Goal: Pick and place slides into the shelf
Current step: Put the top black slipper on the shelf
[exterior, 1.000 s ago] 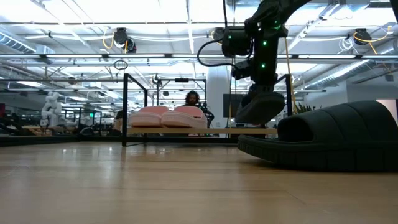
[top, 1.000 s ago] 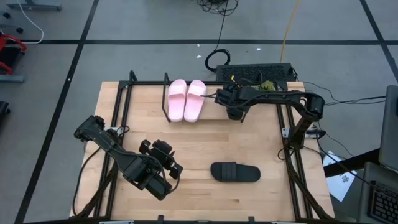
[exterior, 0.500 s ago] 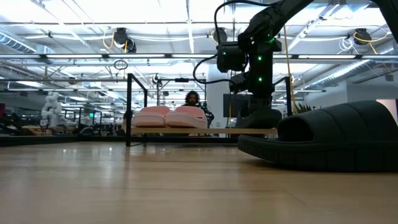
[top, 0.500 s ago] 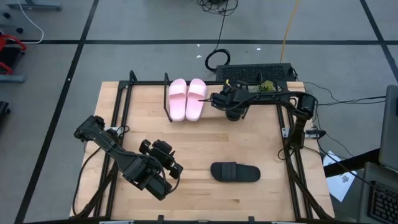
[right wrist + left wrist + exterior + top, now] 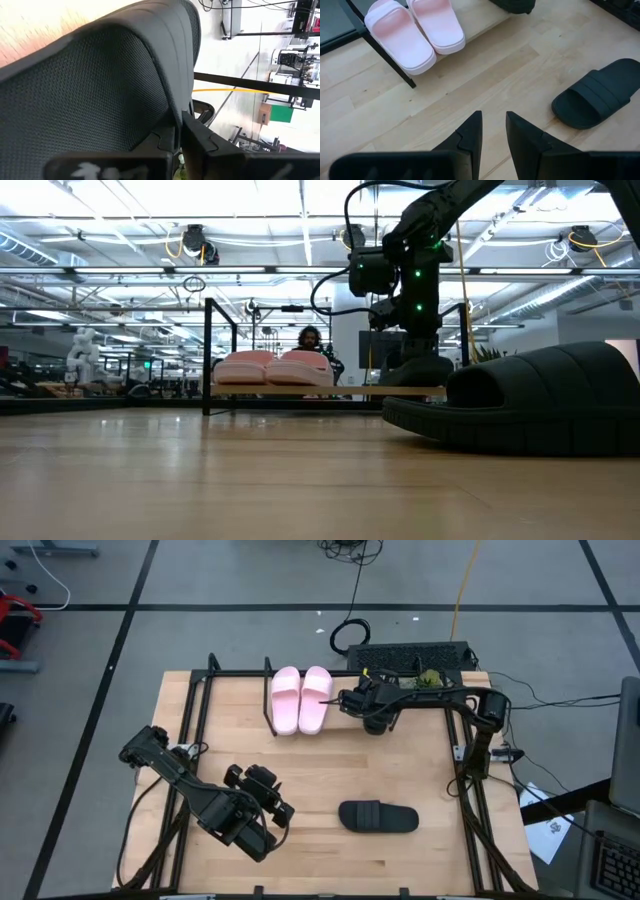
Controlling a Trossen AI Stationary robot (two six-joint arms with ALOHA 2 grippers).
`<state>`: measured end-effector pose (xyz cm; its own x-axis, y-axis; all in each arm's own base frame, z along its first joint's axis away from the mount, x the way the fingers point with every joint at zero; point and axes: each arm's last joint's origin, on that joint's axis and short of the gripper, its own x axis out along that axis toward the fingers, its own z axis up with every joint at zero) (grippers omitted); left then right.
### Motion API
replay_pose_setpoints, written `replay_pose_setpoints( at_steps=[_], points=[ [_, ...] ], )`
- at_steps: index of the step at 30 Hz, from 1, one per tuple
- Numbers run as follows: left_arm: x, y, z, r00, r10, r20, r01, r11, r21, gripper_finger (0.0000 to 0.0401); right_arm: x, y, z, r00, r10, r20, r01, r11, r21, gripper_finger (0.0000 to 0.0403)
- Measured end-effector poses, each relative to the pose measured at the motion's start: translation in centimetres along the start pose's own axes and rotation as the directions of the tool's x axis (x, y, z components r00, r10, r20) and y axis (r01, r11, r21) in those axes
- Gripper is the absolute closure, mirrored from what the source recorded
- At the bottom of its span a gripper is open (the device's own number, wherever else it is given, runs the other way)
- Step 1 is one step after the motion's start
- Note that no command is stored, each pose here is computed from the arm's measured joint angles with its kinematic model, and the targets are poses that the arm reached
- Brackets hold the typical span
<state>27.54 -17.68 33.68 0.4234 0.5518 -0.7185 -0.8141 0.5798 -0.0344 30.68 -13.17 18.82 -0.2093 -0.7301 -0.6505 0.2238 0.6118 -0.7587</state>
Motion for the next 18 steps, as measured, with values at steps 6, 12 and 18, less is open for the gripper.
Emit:
replay_pose_setpoints(
  at_steps=[6, 12, 18],
  points=[
    [0.0, 0.0, 0.0, 1.0, 0.0, 0.0, 0.0, 1.0, 0.0, 0.0316, -0.01, 0.13, 0.0, 0.999, 0.04, 0.002, -0.04, 0.999, 0.003, 0.0365],
    [0.0, -0.02, 0.0, 1.0, -0.002, 0.0, 0.002, 1.0, -0.002, 0.0316, -0.02, 0.15, -0.01, 0.999, 0.05, 0.002, -0.05, 0.999, 0.007, 0.0327],
    [0.0, -0.03, 0.0, 1.0, -0.002, 0.0, 0.002, 1.0, -0.002, 0.0315, -0.04, 0.18, -0.19, 0.998, 0.054, -0.012, -0.053, 0.999, 0.011, 0.0282]
  ],
)
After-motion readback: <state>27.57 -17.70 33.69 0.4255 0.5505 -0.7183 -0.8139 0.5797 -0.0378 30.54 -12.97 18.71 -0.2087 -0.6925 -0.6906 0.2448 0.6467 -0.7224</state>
